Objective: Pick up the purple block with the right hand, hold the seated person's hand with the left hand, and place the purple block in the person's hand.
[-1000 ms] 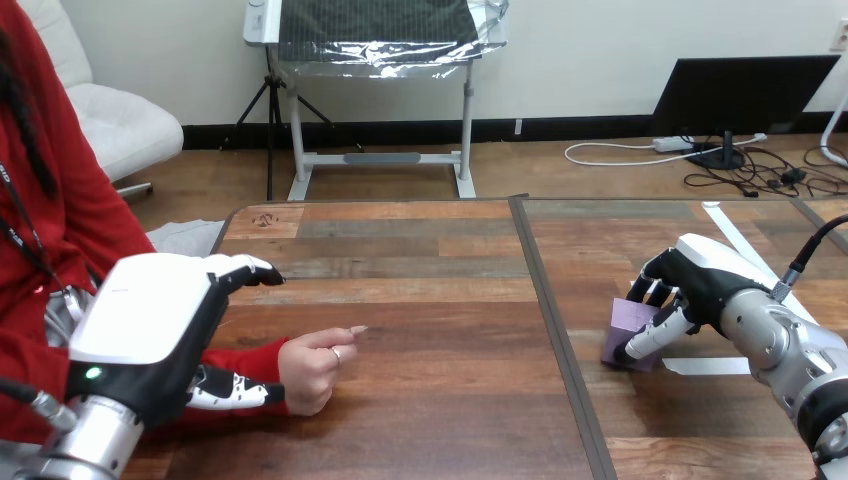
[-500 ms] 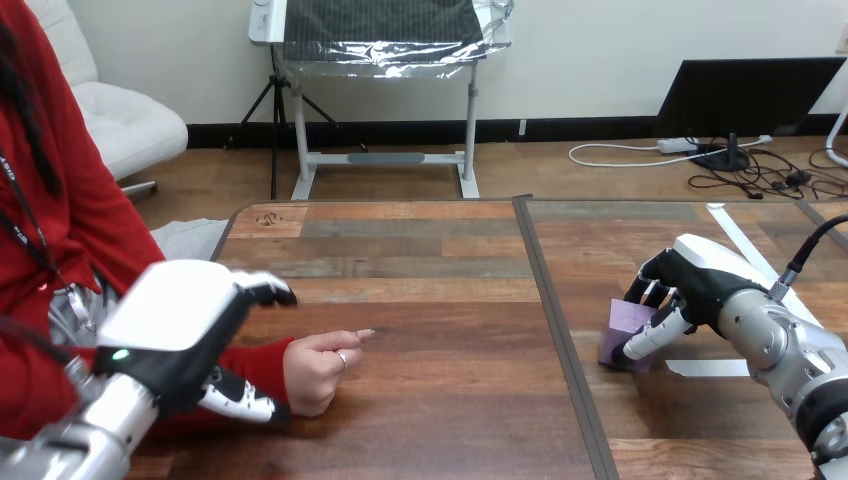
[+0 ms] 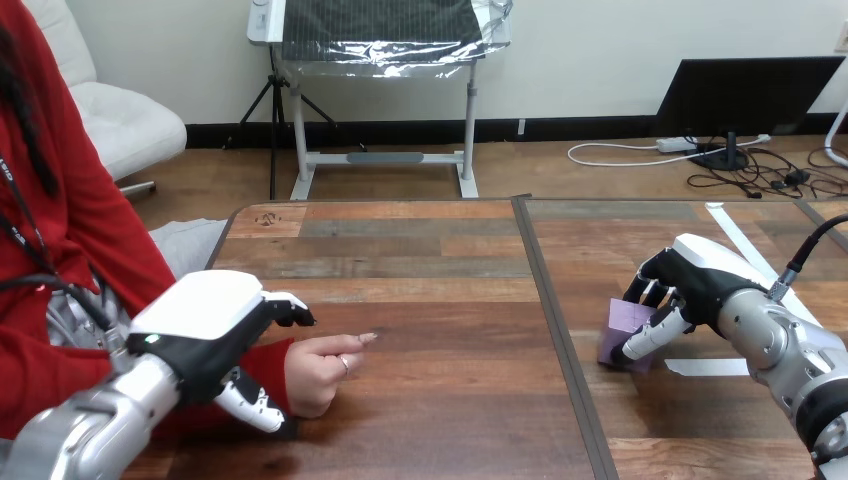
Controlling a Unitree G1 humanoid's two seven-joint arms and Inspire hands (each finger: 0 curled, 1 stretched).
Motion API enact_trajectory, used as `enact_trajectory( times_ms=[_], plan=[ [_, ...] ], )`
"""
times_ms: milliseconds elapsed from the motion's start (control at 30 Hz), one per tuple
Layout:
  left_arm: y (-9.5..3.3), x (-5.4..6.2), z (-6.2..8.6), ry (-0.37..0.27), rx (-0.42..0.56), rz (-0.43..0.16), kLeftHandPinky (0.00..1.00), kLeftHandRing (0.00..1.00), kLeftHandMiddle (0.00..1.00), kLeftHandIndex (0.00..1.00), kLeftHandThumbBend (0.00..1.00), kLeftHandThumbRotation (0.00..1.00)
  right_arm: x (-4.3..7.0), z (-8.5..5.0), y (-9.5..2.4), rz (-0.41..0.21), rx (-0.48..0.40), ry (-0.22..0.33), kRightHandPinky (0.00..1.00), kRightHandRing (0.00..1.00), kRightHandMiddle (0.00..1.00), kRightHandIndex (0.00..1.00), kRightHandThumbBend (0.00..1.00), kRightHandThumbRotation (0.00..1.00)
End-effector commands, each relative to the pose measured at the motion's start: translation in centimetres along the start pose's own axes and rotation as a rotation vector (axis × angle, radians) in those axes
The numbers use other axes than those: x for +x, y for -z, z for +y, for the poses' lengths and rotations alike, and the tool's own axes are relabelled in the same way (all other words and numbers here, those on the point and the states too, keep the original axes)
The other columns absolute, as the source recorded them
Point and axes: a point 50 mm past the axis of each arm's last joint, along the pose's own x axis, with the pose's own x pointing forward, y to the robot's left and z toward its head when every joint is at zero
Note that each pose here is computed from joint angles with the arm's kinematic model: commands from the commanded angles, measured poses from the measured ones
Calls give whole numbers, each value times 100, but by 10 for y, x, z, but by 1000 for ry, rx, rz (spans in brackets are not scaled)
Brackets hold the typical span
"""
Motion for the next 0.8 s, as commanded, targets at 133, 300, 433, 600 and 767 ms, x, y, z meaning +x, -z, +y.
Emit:
enact_trajectory(
  times_ms=[133, 300, 433, 600, 767],
  plan=[
    [3, 18, 22, -21, 50, -1, 76, 79, 79, 77, 100, 22, 3, -33, -19, -65, 37, 91, 48, 52, 55, 53, 77, 0],
    [5, 23, 21, 0, 61, 19, 77, 79, 80, 78, 100, 23, 3, -34, -20, -62, 49, 92, 49, 52, 55, 53, 77, 0],
    [6, 28, 20, 10, 69, 22, 77, 80, 80, 78, 100, 23, 3, -34, -20, -62, 47, 91, 49, 52, 55, 53, 76, 0],
    [8, 32, 19, 28, 70, 48, 78, 80, 80, 78, 100, 23, 3, -35, -20, -65, 47, 91, 48, 52, 55, 53, 76, 0],
    [10, 37, 18, 39, 93, 57, 78, 81, 81, 78, 100, 22, 3, -35, -20, -55, 35, 94, 48, 52, 55, 53, 76, 0]
  ],
)
